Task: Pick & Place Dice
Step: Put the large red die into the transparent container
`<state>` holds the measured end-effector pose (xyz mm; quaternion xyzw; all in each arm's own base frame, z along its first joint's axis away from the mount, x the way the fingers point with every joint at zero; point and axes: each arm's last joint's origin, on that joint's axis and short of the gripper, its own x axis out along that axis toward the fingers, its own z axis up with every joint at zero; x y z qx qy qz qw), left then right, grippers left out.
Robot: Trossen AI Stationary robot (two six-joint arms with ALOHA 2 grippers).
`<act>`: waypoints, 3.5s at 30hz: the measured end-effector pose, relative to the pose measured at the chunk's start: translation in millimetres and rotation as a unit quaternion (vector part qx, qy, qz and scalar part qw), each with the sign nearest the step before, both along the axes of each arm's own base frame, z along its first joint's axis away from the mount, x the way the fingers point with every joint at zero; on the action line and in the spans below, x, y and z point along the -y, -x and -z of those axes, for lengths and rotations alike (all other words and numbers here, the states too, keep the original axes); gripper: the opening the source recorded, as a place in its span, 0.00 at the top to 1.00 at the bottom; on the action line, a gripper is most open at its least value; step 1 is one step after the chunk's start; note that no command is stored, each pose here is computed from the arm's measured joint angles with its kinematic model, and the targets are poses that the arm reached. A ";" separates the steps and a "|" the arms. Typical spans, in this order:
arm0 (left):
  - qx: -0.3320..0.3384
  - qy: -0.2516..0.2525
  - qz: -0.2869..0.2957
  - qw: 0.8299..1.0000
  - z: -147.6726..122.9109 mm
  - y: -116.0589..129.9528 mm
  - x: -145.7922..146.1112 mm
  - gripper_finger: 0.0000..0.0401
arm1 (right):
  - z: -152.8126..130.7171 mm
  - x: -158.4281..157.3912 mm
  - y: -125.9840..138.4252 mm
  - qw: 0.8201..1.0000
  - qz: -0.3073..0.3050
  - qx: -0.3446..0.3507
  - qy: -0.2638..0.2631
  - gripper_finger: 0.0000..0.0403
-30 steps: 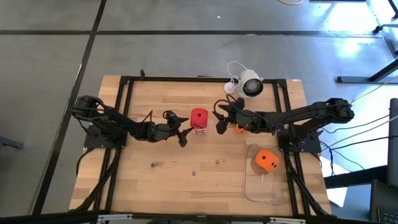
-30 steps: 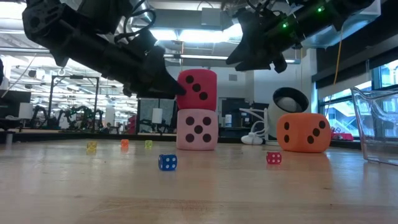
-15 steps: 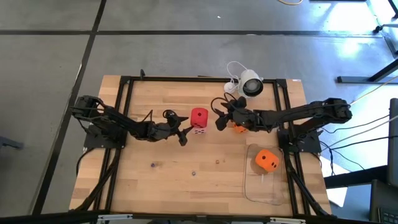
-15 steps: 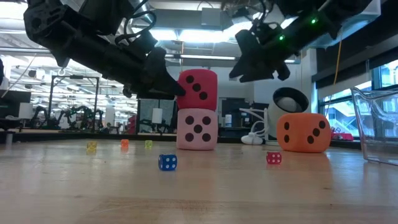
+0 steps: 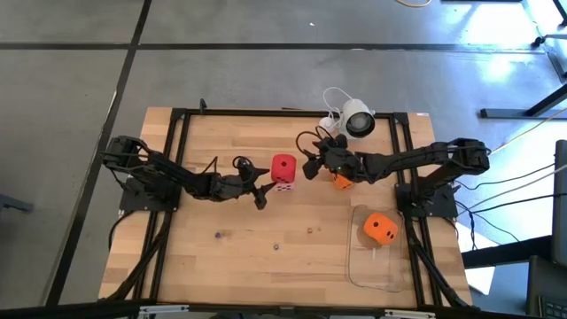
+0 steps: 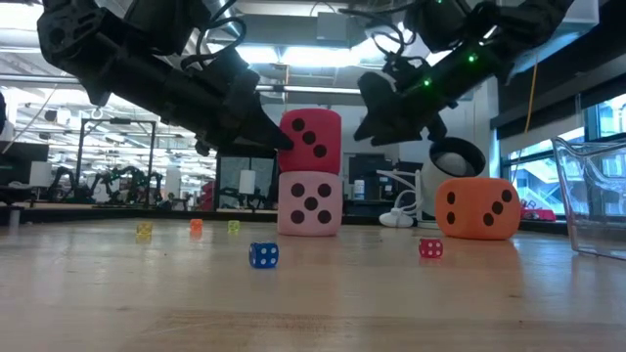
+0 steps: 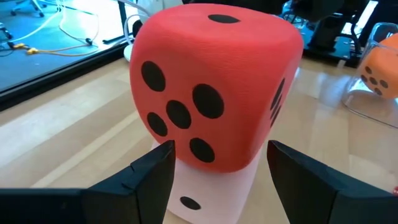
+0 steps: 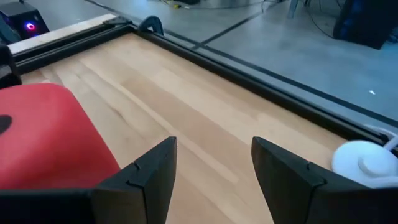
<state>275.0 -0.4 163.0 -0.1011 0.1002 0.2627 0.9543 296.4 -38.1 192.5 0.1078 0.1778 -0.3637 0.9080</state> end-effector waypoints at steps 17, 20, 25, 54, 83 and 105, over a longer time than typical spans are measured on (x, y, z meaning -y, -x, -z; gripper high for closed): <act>0.004 0.001 0.000 1.000 -0.8 -0.2 0.0 0.37 | 14.3 6.1 -11.0 0.999 -0.031 0.011 -0.018 0.48; 0.006 0.005 0.003 1.000 -0.7 -0.2 0.2 0.37 | 18.3 8.1 -13.1 0.999 -0.035 0.012 -0.024 0.48; 0.006 0.007 0.008 1.000 -0.6 -0.4 0.5 0.37 | 20.5 8.1 -18.0 0.998 -0.054 0.032 -0.032 0.48; 0.040 0.035 0.004 0.999 30.4 -35.0 -19.7 0.37 | -0.3 -5.9 -35.1 0.992 -0.088 0.082 -0.030 0.48; -0.009 0.038 0.059 0.997 -1.0 -18.4 0.0 0.33 | 9.1 -7.5 -32.5 0.994 -0.098 0.036 -0.026 0.48; -0.018 0.047 0.062 0.997 0.3 -17.5 2.1 0.33 | 11.1 -7.7 -31.5 0.994 -0.100 0.020 -0.024 0.48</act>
